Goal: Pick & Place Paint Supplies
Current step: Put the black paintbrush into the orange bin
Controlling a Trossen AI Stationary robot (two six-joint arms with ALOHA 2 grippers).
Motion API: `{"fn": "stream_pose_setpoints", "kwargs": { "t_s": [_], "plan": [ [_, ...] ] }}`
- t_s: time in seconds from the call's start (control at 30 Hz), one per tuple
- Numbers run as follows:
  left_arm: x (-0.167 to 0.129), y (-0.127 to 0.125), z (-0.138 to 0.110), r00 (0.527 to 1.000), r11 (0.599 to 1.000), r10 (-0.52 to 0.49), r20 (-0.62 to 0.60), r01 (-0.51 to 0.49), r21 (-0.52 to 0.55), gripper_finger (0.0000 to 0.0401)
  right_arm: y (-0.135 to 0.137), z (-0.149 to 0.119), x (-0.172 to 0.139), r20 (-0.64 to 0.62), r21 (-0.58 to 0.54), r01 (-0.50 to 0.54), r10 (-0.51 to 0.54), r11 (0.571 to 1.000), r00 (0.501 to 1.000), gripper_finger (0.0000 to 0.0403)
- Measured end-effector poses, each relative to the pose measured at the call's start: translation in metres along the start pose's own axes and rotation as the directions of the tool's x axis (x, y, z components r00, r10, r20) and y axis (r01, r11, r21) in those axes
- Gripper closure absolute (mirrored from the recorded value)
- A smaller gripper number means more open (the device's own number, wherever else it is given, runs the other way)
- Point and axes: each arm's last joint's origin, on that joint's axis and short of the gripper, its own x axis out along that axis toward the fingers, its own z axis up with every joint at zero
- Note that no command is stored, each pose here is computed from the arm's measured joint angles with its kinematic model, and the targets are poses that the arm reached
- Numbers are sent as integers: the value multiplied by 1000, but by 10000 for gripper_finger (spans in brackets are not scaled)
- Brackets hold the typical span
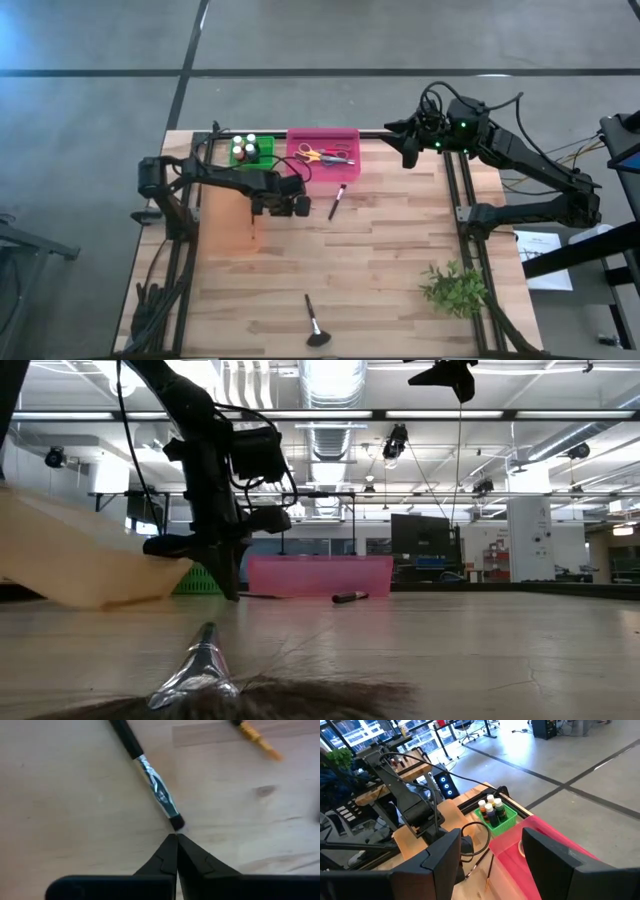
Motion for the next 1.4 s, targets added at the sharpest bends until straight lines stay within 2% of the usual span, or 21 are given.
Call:
{"fn": "stream_pose_setpoints", "kwargs": {
  "t_s": [0.23,0.53,0.63,0.7,0.87,1.0,1.07,1.2,1.27,1.33,1.4],
  "plan": [
    [-16,-3,-1,998,998,-69,2,69,8,398,0,0,0,1,2,1,-1,1000,1000,196],
    [-52,-4,-3,982,982,-187,25,187,9,400,0,0,0,5,2,15,-15,1000,1000,196],
    [-56,-3,-4,980,980,-198,25,198,-6,398,0,0,0,5,-2,15,-15,1000,1000,196],
    [-56,-4,-4,977,978,-209,28,210,-20,388,0,0,0,6,-3,16,-16,1000,1000,196],
    [-53,-10,-1,967,958,-248,53,253,-138,337,-1,0,0,7,-6,18,-18,1000,1000,196],
    [-53,-10,0,966,951,-237,104,253,-177,304,-1,0,0,7,-9,18,-18,1000,1000,196],
    [-54,-12,1,960,945,-257,112,274,-179,296,-1,0,0,7,-9,18,-18,1000,1000,196],
    [-66,-31,5,909,898,-390,143,410,-157,291,-2,-1,1,1,-8,21,-21,1000,1000,196],
    [-75,-41,7,891,885,-418,179,444,-143,291,-2,-2,1,0,-8,21,-21,1000,1000,196],
    [-76,-49,10,888,890,-416,195,442,-113,290,-2,-2,1,1,-8,21,-21,1000,1000,196],
    [-71,-55,13,910,915,-371,183,392,-96,290,-2,-2,1,0,-7,21,-21,1000,1000,196]
  ]
}}
